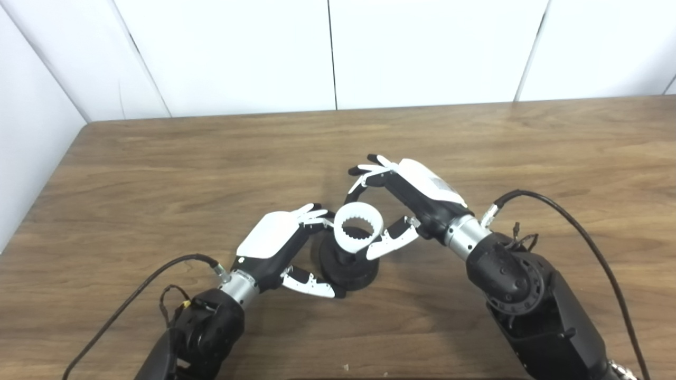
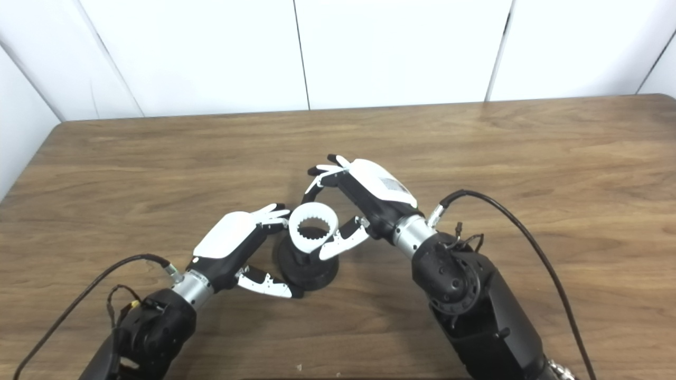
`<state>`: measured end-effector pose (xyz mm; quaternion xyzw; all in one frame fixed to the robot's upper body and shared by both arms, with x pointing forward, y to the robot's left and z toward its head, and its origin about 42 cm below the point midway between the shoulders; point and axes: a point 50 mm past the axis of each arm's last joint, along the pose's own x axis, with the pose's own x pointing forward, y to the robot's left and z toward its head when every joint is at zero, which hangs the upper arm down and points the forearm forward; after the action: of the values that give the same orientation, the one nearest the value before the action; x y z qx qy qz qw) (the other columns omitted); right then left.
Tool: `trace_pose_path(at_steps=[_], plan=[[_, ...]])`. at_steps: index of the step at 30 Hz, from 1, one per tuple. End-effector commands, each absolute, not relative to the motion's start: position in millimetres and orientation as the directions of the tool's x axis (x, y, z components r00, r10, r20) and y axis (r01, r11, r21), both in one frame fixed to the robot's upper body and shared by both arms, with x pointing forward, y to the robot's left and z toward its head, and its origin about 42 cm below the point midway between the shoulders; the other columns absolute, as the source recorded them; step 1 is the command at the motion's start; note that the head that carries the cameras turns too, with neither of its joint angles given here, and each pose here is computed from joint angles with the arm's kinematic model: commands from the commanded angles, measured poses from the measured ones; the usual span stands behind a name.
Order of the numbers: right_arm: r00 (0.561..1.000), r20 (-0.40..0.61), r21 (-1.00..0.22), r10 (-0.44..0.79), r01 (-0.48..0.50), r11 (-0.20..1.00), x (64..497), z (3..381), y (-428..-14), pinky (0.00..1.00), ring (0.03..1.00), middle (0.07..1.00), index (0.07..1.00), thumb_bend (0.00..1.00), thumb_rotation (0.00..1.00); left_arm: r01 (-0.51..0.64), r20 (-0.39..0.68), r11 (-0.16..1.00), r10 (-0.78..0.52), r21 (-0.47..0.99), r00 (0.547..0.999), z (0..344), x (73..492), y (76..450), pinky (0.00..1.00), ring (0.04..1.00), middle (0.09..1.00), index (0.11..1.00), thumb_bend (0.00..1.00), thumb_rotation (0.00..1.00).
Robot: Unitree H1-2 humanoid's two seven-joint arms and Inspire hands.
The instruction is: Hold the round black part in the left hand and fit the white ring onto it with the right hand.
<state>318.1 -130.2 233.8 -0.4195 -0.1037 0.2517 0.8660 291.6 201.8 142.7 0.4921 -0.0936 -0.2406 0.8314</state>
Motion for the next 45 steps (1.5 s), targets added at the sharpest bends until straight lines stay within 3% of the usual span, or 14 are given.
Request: trace_pose_path(at_steps=[1, 45], plan=[[0.835, 0.036, -0.792, 0.549, -0.311, 0.526, 319.8, 248.8, -123.8, 1.00, 0.999, 0.881, 0.486, 0.52, 0.15, 0.325, -0.096, 0.388, -0.505, 0.863, 0.857, 144.3, 291.3, 198.9, 0.91, 0.962, 0.893, 0.624, 0.71, 0.42], [0.828, 0.002, -0.783, 0.561, -0.348, 0.516, 314.4, 240.0, -125.3, 1.00, 1.000, 0.883, 0.486, 0.52, 0.15, 0.313, -0.088, 0.380, -0.506, 0.870, 0.858, 149.4, 293.1, 193.9, 0.89, 0.960, 0.891, 0.622, 0.71, 0.44]])
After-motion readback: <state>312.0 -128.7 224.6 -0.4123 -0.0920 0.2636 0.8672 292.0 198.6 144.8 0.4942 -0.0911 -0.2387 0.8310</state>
